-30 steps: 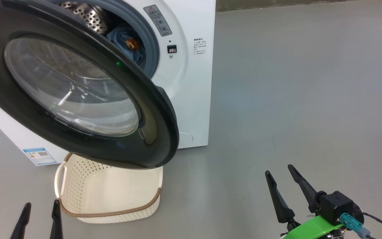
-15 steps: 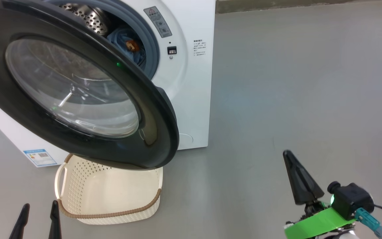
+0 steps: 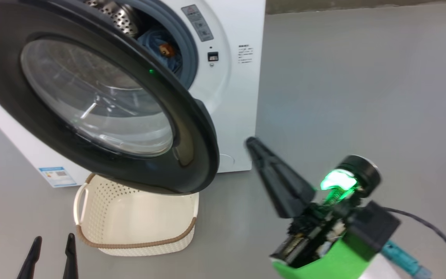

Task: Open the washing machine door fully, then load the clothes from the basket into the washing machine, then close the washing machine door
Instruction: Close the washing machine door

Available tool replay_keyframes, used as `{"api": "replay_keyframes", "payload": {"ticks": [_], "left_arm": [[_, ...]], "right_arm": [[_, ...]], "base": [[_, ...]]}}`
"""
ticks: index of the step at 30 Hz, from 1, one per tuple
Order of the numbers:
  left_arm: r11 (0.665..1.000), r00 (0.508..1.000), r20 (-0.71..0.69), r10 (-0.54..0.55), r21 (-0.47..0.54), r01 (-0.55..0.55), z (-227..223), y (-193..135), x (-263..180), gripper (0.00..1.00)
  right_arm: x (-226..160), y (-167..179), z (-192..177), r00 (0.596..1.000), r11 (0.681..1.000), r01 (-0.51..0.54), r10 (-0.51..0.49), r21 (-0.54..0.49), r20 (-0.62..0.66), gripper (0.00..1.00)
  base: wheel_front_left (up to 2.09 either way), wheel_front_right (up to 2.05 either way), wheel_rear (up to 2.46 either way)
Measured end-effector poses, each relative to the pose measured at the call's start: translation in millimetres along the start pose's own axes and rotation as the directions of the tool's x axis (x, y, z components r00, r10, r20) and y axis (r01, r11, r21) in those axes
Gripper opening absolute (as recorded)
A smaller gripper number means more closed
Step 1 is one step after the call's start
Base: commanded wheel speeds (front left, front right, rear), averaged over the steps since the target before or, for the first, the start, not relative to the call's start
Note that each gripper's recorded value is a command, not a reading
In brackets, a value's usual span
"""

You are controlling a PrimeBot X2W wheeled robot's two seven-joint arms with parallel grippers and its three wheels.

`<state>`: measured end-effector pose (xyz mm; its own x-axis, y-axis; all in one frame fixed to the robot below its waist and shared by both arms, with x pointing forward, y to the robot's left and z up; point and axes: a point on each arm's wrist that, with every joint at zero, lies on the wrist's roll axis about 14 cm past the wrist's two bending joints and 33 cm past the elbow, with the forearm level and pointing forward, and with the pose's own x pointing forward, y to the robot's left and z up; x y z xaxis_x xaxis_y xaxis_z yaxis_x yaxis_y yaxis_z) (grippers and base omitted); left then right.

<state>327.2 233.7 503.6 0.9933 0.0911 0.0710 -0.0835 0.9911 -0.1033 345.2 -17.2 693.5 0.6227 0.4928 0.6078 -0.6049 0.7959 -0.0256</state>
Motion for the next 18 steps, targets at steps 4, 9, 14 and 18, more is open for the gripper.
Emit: {"api": "replay_keyframes", "payload": {"ticks": [4,9,14,18], "left_arm": [[1.0,1.0,0.0,0.019,-0.003,-0.019,0,5,-5,1.0],[0.999,0.999,-0.007,0.039,-0.012,-0.039,-1,9,-11,1.0],[0.998,0.999,0.0,0.051,-0.025,-0.051,0,9,-9,1.0],[0.998,0.998,0.002,0.059,-0.035,-0.059,1,10,-3,1.0]], "right_arm": [[11,35,-4,0.993,0.991,-0.115,0.115,0.066,0.01,0.0],[7,69,-44,0.969,0.965,-0.211,0.228,0.158,-0.093,0.0],[-6,91,-91,0.928,0.938,-0.248,0.301,0.242,-0.217,0.0],[-15,94,-130,0.893,0.926,-0.228,0.322,0.301,-0.314,0.0]], "base": [[0.0,0.0,0.0],[0.0,0.0,0.0],[0.0,0.0,0.0],[0.0,0.0,0.0]]}}
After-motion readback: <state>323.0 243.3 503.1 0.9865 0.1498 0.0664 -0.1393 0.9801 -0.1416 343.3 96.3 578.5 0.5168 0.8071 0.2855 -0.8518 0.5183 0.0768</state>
